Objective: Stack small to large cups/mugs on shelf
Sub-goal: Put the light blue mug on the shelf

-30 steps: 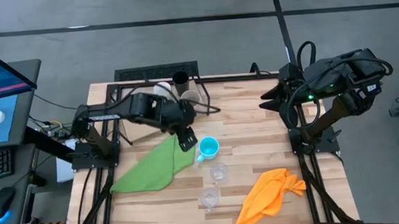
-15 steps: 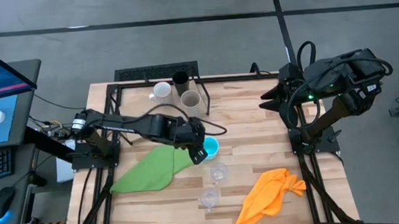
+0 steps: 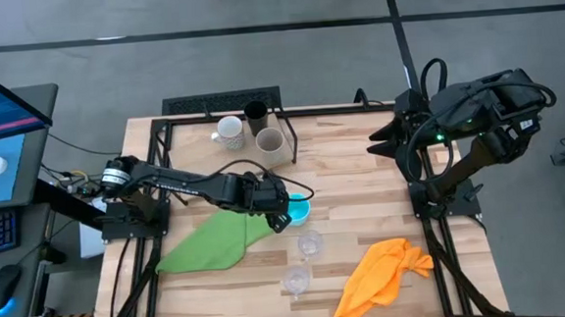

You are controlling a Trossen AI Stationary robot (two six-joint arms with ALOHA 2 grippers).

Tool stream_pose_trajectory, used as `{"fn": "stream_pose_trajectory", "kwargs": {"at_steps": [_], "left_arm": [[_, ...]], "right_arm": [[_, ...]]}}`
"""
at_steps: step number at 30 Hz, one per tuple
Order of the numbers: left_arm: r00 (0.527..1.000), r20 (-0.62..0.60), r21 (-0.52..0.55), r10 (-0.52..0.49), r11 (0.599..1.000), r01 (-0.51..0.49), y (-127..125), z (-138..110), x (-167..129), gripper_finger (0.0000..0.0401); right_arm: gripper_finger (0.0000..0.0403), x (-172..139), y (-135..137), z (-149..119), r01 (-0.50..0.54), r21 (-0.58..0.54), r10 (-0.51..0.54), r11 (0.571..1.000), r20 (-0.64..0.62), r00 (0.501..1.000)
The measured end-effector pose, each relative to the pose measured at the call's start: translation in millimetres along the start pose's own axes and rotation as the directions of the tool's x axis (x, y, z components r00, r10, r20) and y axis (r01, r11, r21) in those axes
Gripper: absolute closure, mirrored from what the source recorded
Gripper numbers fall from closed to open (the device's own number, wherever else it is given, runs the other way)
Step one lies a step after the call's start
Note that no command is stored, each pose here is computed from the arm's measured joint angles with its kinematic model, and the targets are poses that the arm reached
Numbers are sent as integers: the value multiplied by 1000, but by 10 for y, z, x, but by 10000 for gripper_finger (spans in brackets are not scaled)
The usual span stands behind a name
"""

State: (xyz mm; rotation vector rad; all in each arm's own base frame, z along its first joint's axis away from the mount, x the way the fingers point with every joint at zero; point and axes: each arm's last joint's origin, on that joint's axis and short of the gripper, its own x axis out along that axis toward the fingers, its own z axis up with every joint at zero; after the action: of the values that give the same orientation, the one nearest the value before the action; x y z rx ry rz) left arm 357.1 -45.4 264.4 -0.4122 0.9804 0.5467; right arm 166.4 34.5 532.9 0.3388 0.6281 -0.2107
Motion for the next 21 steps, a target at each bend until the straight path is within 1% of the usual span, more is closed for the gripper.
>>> {"fn": "stream_pose_trajectory", "kwargs": {"at_steps": [4, 8, 11, 13, 17, 19, 21], "left_arm": [[999, 8, -28, 47, 998, -47, 40, -50, 66, 225], [998, -1, -43, 62, 997, -62, 65, -103, 130, 225], [997, 20, -70, 72, 995, -70, 61, -132, 163, 225], [998, 43, -91, 56, 995, -52, 43, -115, 168, 225], [995, 102, -122, -18, 992, 31, -11, -82, 214, 225], [993, 118, -142, -28, 989, 45, -19, -82, 230, 225], [992, 127, -167, -16, 985, 37, -9, -95, 249, 225]], "right_arm": [[227, 35, 16, 6, 4, -3, -4, 1000, -7, 1000], [227, 87, 39, 13, 9, -7, -9, 1000, -18, 1000], [227, 117, 53, 18, 10, -16, -11, 1000, -25, 1000], [227, 143, 64, 20, 13, -19, -14, 1000, -31, 999], [227, 167, 77, 24, 10, -21, -11, 1000, -38, 999], [227, 165, 79, 21, -3, -21, 2, 1000, -45, 999], [227, 162, 80, 20, -8, -20, 7, 1000, -47, 999]]}}
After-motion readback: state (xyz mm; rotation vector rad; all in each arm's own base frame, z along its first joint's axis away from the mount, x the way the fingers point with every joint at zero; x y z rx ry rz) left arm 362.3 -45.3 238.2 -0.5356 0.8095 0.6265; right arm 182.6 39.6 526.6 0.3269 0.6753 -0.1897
